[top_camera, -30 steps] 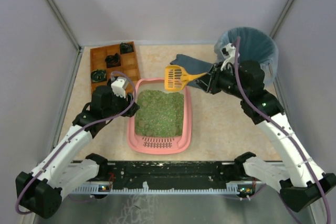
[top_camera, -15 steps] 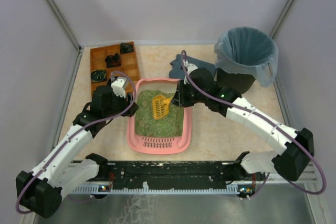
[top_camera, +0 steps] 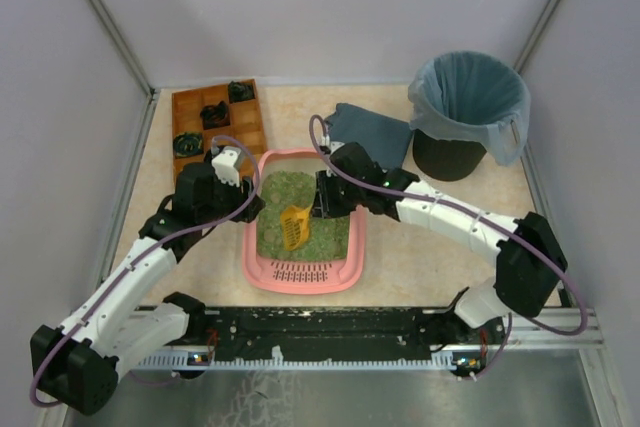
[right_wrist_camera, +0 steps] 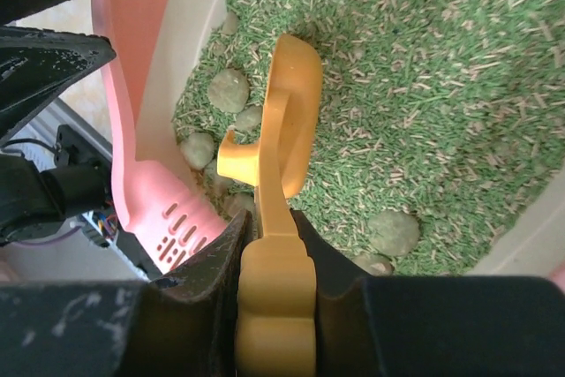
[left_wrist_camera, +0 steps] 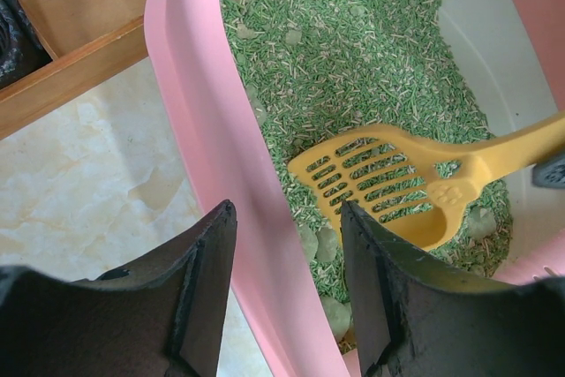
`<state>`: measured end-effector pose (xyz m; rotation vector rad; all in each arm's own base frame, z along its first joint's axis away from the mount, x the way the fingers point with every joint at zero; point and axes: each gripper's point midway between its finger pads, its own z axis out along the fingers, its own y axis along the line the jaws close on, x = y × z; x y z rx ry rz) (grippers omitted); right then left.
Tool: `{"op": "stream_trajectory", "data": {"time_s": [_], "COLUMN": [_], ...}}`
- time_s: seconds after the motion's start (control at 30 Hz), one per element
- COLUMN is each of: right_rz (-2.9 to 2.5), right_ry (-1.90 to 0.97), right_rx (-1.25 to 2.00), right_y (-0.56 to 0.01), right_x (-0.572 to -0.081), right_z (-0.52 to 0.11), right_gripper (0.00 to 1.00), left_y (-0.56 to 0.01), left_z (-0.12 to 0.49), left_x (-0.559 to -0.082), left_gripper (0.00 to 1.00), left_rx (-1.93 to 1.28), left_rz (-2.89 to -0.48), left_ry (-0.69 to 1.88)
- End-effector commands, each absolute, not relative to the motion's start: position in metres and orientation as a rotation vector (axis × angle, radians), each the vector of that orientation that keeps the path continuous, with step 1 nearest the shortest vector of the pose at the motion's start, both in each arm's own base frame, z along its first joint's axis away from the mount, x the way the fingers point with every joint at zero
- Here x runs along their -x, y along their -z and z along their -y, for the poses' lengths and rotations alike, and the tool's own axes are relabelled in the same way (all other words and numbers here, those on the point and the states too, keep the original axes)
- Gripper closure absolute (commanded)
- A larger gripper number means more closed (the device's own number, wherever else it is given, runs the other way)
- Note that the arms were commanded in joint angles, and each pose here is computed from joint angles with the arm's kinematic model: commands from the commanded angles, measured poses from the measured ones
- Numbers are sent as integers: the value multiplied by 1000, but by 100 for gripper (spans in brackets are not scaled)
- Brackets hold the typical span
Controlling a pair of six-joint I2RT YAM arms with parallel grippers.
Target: Clean the litter box
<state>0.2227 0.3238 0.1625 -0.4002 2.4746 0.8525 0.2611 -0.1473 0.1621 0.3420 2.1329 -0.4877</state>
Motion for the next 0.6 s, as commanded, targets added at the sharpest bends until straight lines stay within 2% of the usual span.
{"op": "stream_trajectory", "data": {"time_s": [0.0, 0.37, 0.57], "right_rz": [-2458, -2472, -2409], "right_ry": [-1007, -1383, -1315], "right_rx": [448, 313, 221], "right_y": [-153, -108, -121], "right_x": [-206, -170, -185], "right_z": [-359, -403, -394], "right_gripper": [100, 100, 100], "left_y": [-165, -166, -167], "left_z": [149, 148, 148], "left_x": [-262, -262, -262], "left_gripper": [43, 43, 43], "left_rx": [-340, -340, -337], "left_rz": [-2121, -2117, -2114], "left_ry": [500, 499, 496]}}
